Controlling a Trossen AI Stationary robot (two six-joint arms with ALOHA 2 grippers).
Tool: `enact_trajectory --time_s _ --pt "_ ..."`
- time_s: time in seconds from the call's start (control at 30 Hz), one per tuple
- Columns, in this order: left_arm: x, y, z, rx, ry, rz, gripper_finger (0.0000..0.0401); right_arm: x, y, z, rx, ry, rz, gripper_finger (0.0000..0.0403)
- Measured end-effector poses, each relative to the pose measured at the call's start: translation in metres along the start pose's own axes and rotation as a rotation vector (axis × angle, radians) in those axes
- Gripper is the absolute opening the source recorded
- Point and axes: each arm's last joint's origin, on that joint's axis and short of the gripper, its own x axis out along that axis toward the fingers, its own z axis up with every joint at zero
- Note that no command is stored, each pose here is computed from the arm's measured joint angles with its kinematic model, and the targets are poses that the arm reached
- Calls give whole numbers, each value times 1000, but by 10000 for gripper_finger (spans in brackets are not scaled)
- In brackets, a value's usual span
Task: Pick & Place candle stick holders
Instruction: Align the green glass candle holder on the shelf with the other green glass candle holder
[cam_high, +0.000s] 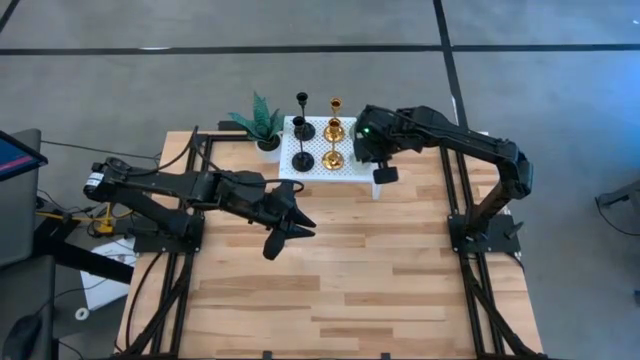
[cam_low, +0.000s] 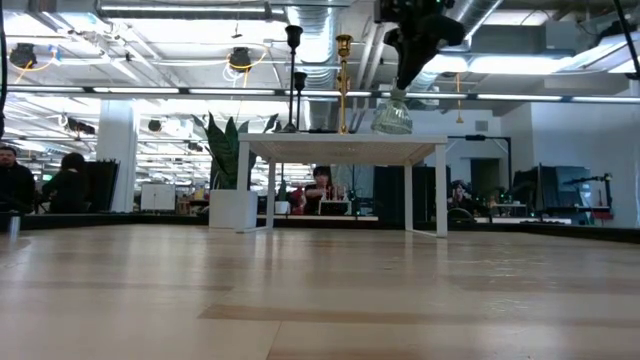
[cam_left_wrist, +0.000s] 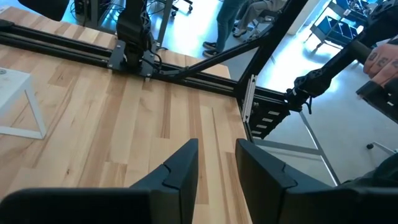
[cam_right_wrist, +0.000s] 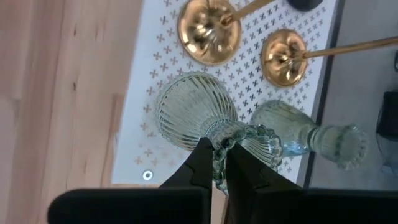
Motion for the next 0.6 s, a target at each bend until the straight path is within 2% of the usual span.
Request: enact_trajectory --time_s 0.2,0.6 --pt "0 0 0 0 0 0 108 0 0 0 2 -6 8 10" --pt "0 0 0 0 1 0 108 21 -2 7 4 51 12 10"
